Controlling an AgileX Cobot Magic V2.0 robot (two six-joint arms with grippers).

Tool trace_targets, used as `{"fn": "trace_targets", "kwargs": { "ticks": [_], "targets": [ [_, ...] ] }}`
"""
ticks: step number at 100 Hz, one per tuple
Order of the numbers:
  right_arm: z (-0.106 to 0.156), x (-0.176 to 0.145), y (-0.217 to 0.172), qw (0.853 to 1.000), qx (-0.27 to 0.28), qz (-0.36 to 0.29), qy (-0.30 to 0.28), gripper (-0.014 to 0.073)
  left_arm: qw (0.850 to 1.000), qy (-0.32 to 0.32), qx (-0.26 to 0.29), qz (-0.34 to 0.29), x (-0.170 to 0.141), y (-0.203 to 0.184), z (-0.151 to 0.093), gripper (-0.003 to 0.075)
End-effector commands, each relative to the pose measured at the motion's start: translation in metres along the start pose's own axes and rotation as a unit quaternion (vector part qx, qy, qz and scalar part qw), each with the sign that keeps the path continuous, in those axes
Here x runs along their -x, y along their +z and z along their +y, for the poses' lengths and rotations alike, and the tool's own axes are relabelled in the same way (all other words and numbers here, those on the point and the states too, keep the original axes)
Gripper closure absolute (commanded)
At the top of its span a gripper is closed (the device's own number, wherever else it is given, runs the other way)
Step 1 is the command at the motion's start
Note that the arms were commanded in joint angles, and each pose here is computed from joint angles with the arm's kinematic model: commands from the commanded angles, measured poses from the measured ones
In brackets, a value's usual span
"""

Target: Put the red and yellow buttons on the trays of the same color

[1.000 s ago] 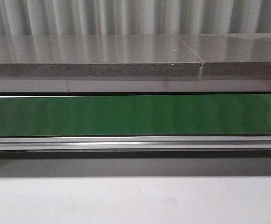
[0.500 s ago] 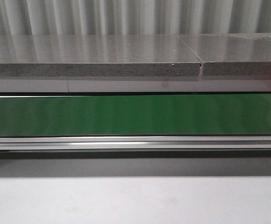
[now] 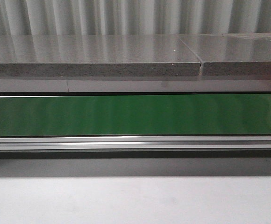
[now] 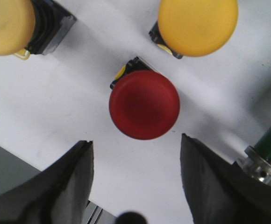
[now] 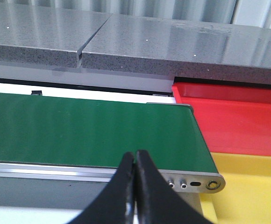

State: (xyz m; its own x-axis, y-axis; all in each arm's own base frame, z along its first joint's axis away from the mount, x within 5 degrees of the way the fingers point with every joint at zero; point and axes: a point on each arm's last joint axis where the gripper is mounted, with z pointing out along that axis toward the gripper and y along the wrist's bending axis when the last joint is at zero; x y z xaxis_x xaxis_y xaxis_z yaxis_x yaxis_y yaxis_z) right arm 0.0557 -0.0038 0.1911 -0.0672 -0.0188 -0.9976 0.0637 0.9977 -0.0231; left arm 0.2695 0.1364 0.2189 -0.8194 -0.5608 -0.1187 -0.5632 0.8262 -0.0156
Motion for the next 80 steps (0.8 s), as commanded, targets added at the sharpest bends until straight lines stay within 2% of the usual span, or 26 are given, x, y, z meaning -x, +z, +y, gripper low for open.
{"fn": "trace_targets", "kwargs": {
  "ticks": [1, 37, 51, 64, 80],
  "targets": [
    [0.000, 0.009, -0.001, 0.999, 0.000, -0.042, -0.005, 0.0660, 0.999, -0.009, -0.009, -0.033, 0.008, -0.010, -0.001, 0.0312],
    [0.000, 0.009, -0.001, 0.999, 0.000, -0.042, -0.005, 0.0660, 0.998, -0.014, -0.018, -0.057, 0.025, 0.013, -0.004, 0.0312],
    [0.000, 0.009, -0.001, 0.999, 0.000, -0.042, -0.005, 0.0660, 0.996, -0.014, -0.022, -0.089, 0.031, 0.013, -0.005, 0.0312],
    [0.000, 0.009, -0.001, 0.999, 0.000, -0.042, -0.005, 0.0660, 0.995, -0.015, -0.023, -0.093, 0.031, 0.013, -0.005, 0.0314],
    [0.000, 0.009, -0.001, 0.999, 0.000, -0.042, -0.005, 0.0660, 0.995, -0.015, -0.023, -0.092, 0.031, 0.013, -0.005, 0.0405]
  ]
}}
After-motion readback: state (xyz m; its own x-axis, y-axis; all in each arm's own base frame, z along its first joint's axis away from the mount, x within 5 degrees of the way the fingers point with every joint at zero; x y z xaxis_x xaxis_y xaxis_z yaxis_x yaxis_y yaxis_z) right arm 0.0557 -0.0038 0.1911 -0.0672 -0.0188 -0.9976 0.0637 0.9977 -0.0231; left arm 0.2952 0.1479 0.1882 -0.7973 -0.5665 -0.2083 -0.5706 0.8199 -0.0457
